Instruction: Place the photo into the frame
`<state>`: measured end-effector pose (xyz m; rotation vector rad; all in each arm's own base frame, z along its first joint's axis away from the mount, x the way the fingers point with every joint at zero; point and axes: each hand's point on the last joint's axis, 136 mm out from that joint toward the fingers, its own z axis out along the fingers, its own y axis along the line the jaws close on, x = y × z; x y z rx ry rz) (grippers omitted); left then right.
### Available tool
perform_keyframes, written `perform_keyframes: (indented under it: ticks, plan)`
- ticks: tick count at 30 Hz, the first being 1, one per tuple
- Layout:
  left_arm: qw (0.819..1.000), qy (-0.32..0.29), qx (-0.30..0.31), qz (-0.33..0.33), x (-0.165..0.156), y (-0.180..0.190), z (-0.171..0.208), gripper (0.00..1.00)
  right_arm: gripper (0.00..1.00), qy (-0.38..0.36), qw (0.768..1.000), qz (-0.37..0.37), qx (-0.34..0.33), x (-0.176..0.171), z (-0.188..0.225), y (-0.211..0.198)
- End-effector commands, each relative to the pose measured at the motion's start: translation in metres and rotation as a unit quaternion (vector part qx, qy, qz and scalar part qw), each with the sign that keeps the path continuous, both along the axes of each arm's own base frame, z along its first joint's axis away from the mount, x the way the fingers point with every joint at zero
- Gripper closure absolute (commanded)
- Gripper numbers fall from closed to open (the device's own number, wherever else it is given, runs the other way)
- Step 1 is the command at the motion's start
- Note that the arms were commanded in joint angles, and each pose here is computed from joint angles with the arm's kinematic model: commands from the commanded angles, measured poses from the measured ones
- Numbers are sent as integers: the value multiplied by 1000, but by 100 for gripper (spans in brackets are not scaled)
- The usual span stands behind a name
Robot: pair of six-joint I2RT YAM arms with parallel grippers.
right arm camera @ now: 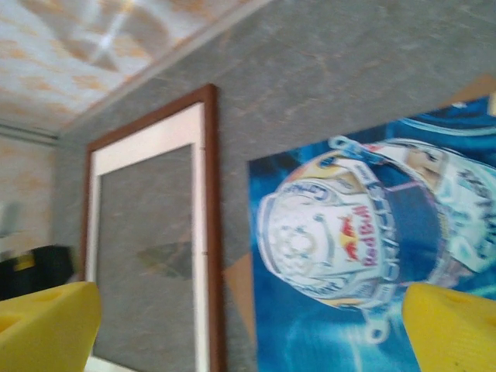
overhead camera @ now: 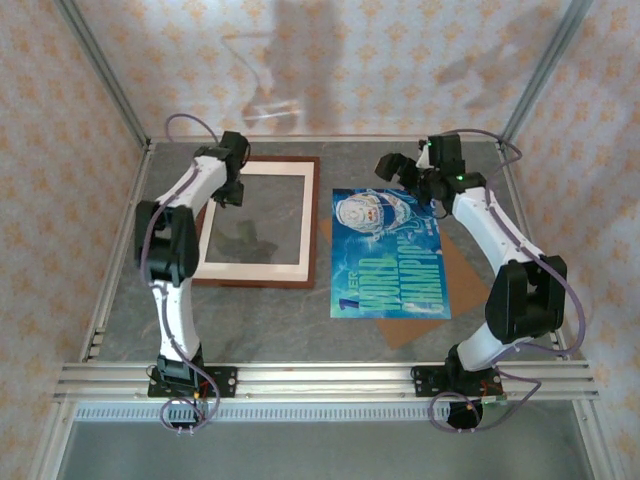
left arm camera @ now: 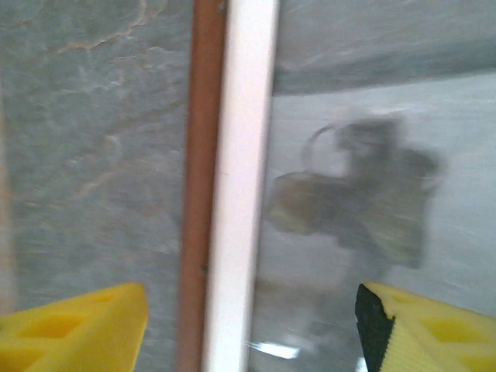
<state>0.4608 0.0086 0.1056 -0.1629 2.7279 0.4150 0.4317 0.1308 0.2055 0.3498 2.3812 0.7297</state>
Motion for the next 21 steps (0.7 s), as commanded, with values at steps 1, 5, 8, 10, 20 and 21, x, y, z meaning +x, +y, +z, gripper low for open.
perform_keyframes:
  ticks: [1, 5, 8, 10, 20, 21]
  plan:
    - [959, -161, -227, -47, 19, -108, 45, 22, 1, 33, 992, -56, -112, -6, -42, -37]
    - [932, -150, -314, -101, -8, -213, 40, 20, 1, 55, 976, -104, -186, -12, -68, -79]
    - [932, -111, -317, -136, -31, -270, 21, 21, 1, 87, 979, -128, -133, -10, -92, -100]
    - [933, -97, -310, -155, -43, -296, 10, 21, 1, 100, 979, -143, -106, -4, -104, -112]
    - [938, -37, -279, -201, -64, -346, -40, 23, 4, 149, 975, -98, -134, 52, -142, -129]
    - [939, -33, -277, -202, -64, -346, -43, 24, 4, 152, 975, -94, -134, 55, -145, -130]
